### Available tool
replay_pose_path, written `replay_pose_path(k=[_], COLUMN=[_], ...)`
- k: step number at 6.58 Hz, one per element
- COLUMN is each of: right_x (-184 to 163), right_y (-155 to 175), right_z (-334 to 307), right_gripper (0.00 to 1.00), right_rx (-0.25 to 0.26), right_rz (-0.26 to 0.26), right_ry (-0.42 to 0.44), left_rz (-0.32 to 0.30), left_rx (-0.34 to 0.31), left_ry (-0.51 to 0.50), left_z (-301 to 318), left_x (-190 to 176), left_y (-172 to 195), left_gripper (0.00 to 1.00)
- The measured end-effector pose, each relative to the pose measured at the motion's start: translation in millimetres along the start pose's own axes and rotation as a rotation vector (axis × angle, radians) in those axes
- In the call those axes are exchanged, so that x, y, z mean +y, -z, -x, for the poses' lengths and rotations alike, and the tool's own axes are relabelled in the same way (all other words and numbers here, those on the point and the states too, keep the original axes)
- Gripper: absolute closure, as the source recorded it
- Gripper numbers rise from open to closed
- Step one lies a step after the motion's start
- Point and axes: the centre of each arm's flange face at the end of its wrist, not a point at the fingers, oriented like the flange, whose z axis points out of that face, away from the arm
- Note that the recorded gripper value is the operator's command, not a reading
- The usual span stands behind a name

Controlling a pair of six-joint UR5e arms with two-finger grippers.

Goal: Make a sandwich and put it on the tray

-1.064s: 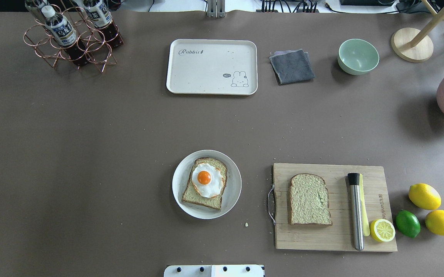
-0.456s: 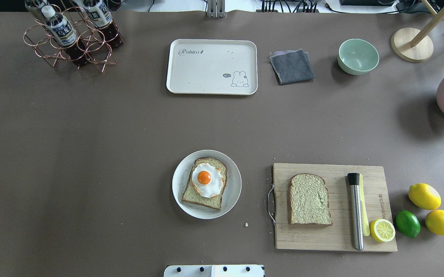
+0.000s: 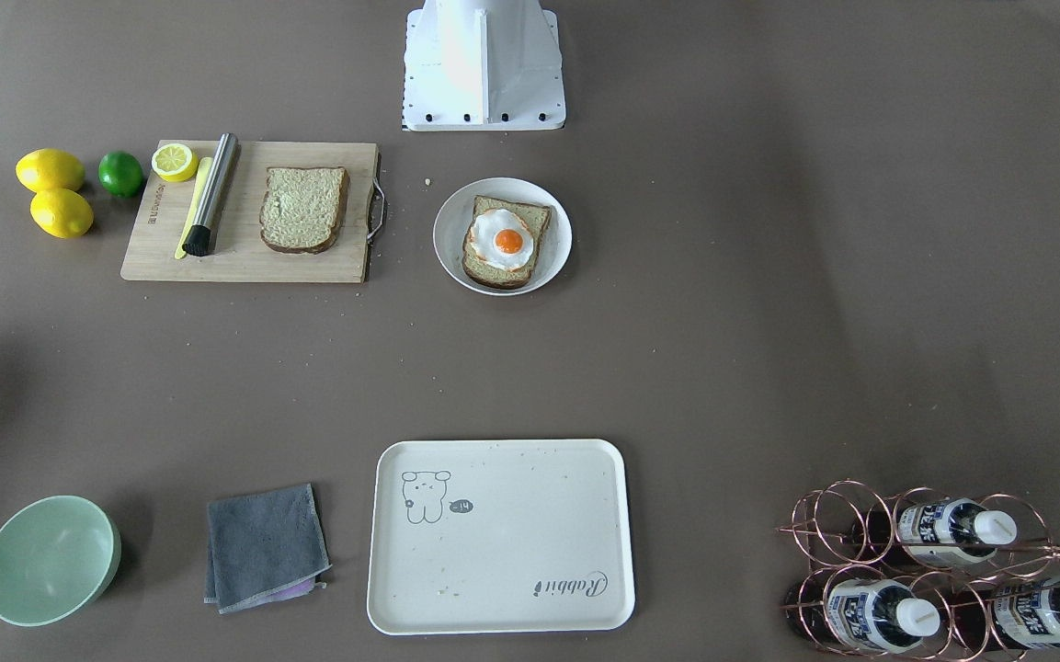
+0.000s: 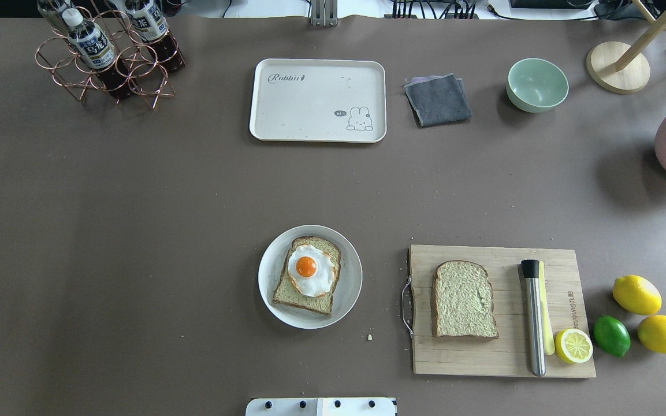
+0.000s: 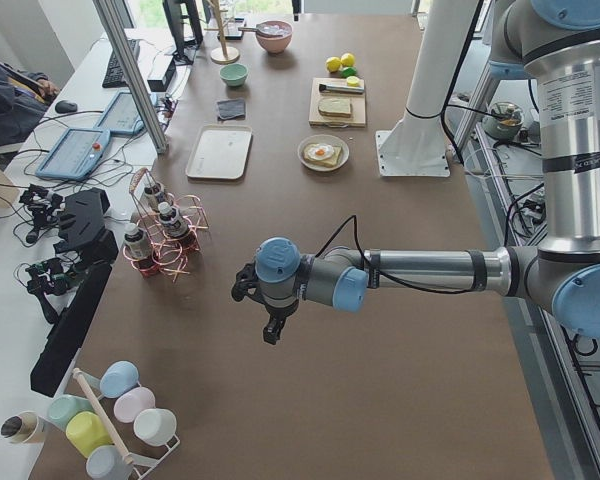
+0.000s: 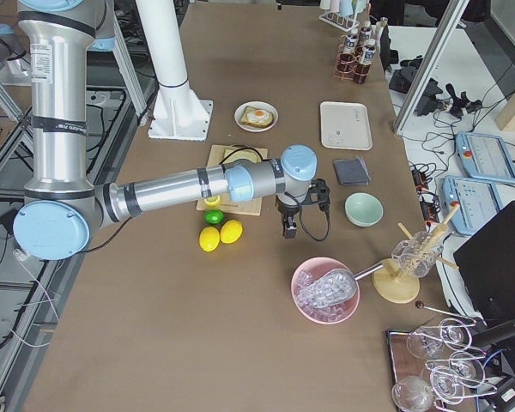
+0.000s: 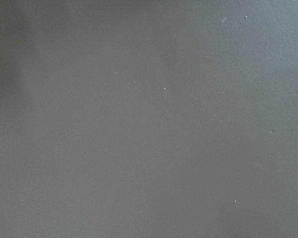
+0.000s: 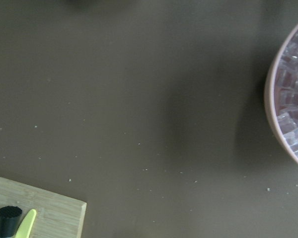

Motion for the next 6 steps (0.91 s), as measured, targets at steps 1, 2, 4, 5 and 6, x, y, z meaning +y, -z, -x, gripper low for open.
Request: replay_pose_path(k=[1, 2, 4, 5, 6], right_x=[2.7, 7.6, 17.7, 23.5, 31.4], right_y=[-4.6, -9.9, -28.4, -43.2, -60.8], right_z=[41.7, 81.5, 136.7, 159.9, 184.1], right_gripper=[0.00, 0.00, 0.00, 0.00, 0.00], right_rx=[-0.019, -0.036, -0.063, -0.073, -0.086], right_rz=[0.014, 0.031, 0.045, 0.039, 0.032], right_ry=[-0.001, -0.005, 0.023, 0.009, -0.027], left_rz=[-0.001, -0.001, -0.003, -0.007, -0.010], left_rx=[0.005, 0.009, 0.011, 0.011, 0.011], left_ry=[0.002, 0.003, 0.001, -0.006, -0.015], left_z=[-0.1, -0.4, -2.1, -4.4, -6.0], left_x=[0.4, 1.2, 4.3, 3.3, 1.3], left_y=[0.1, 0.2, 1.2, 3.3, 4.3], left_gripper=[0.02, 0.02, 0.03, 0.03, 0.03])
